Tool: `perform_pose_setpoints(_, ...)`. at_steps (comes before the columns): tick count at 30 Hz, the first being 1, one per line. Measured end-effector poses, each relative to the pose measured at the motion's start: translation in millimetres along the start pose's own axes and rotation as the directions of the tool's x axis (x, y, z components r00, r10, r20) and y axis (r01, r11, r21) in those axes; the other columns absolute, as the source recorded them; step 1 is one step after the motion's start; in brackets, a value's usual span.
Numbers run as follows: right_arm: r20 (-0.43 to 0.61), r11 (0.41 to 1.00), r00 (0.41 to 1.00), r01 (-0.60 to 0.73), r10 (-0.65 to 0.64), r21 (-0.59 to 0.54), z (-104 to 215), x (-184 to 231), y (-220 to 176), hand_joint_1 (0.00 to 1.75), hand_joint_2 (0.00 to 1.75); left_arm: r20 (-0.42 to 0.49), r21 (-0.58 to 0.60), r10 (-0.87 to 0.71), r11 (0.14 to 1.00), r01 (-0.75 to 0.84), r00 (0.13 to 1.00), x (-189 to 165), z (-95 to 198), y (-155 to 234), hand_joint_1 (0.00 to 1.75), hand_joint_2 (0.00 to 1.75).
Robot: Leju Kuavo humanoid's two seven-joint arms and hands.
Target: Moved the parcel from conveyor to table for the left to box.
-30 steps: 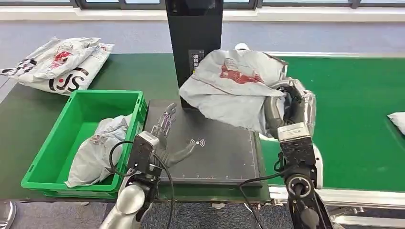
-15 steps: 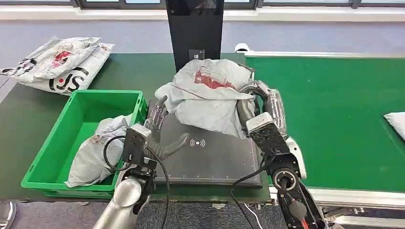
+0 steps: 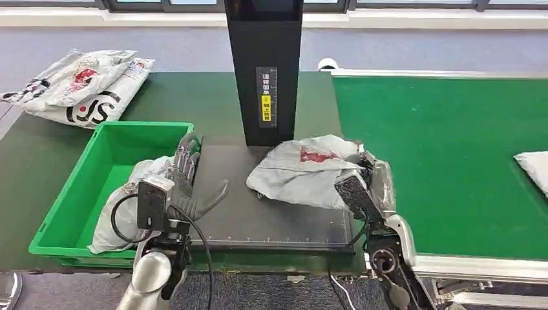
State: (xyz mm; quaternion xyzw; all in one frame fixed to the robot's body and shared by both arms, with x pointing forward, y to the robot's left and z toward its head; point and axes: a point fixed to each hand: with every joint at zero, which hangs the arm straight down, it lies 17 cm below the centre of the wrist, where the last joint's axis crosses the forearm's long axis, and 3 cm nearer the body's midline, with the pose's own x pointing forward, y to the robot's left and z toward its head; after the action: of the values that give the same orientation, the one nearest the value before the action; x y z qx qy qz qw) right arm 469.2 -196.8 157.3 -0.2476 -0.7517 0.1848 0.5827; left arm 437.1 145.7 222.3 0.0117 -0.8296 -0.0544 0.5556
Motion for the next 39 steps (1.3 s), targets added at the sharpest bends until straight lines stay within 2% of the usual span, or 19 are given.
perform_pose_setpoints(12,-0.050,1.000,0.999,-0.015,0.015,0.004,7,-22,0,1.75,1.75,0.005,0.010,0.000,1.000,0.000,1.000,3,1,5,0.00,1.75)
perform_pose_setpoints(13,-0.055,1.000,0.998,-0.018,0.018,0.005,7,-23,0,1.27,1.75,0.006,0.011,0.000,1.000,0.000,1.000,3,1,5,0.00,1.75)
perform_pose_setpoints(14,-0.064,1.000,0.998,-0.023,0.023,0.004,7,-26,0,0.00,1.75,0.006,0.011,0.000,1.000,0.000,1.000,3,1,5,0.00,1.75)
perform_pose_setpoints(22,-0.135,0.997,0.988,-0.064,0.069,0.035,28,-52,6,0.00,1.75,0.000,0.000,-0.006,1.000,0.006,1.000,1,1,4,0.00,1.75)
perform_pose_setpoints(23,-0.144,0.997,0.987,-0.066,0.072,0.043,30,-54,8,0.00,0.00,-0.001,-0.003,-0.007,1.000,0.007,1.000,1,1,3,0.00,1.75)
perform_pose_setpoints(27,-0.151,0.997,0.987,-0.055,0.061,0.045,33,-57,9,0.00,0.00,-0.005,-0.009,-0.019,1.000,0.019,1.000,0,1,3,0.00,1.75)
perform_pose_setpoints(29,-0.121,1.000,0.993,-0.014,0.015,0.001,34,-47,-1,0.00,0.00,-0.003,-0.010,-0.041,0.999,0.041,0.999,0,1,3,0.00,1.75)
perform_pose_setpoints(33,-0.007,0.988,0.995,0.099,-0.100,-0.121,31,-8,-37,0.00,0.00,0.001,-0.006,-0.057,0.998,0.057,0.998,0,2,4,0.00,1.75)
perform_pose_setpoints(39,0.187,0.933,0.970,0.204,-0.153,-0.297,39,52,-103,0.00,0.00,0.022,-0.003,-0.094,0.996,0.094,0.995,2,3,4,0.00,1.75)
